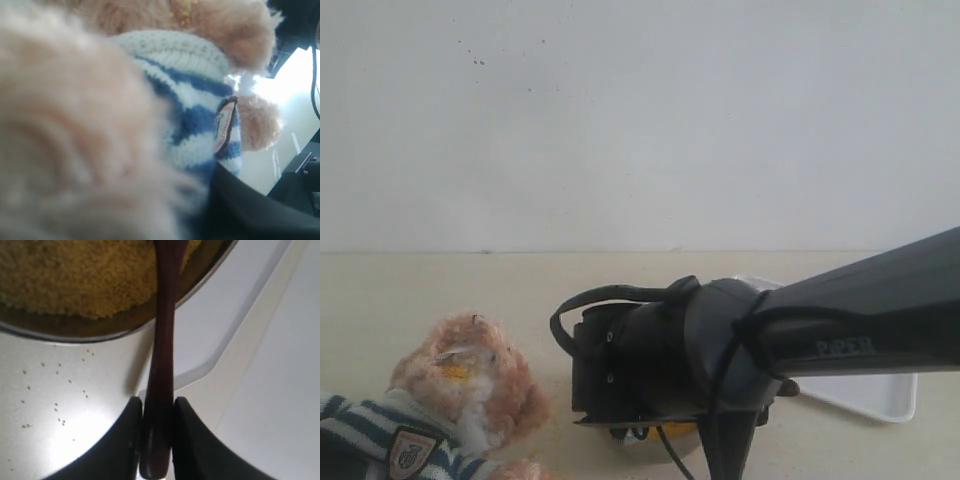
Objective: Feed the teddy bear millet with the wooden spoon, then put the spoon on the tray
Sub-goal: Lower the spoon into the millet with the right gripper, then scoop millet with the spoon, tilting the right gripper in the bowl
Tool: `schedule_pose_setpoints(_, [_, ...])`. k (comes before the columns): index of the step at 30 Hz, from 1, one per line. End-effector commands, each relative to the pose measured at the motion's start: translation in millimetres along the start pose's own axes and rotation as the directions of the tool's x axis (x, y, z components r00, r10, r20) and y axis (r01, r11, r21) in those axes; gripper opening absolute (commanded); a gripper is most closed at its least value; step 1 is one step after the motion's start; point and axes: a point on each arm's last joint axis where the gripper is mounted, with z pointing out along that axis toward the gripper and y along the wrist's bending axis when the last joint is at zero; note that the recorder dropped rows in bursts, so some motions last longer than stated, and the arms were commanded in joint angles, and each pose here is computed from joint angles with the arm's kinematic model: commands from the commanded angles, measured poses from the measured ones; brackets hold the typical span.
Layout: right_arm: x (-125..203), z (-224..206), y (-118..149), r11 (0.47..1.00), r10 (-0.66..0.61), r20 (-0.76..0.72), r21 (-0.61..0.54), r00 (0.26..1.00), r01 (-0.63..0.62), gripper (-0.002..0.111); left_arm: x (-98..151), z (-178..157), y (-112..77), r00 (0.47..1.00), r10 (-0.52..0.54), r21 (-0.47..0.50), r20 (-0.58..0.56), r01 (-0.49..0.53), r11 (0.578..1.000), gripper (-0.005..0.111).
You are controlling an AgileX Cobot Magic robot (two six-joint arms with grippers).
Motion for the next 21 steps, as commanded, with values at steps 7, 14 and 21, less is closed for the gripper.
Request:
schedule_pose_setpoints(7, [-2.6, -9.4, 7.6, 0.997, 0.028, 0.014, -0.076, 1.000, -0.027, 0.000, -0.5, -1.6, -3.1, 1.000, 0.005, 0.017, 0.014, -0.005, 1.000, 0.004])
schedule_pose_setpoints(14, [-0.5, -23.9, -10.2, 0.963, 0.169, 0.051, -0.220, 0.984, -0.154, 0.000, -0.5, -1.6, -3.1, 1.000, 0.005, 0.017, 0.014, -0.005, 1.000, 0.004])
schedule_pose_setpoints(21, [15.0, -11.4, -23.9, 0.888, 0.287, -0.008, -0.373, 0.958, -0.269, 0.000, -0.5, -1.6, -3.1, 1.000, 0.005, 0.017, 0.014, -0.005, 1.000, 0.004])
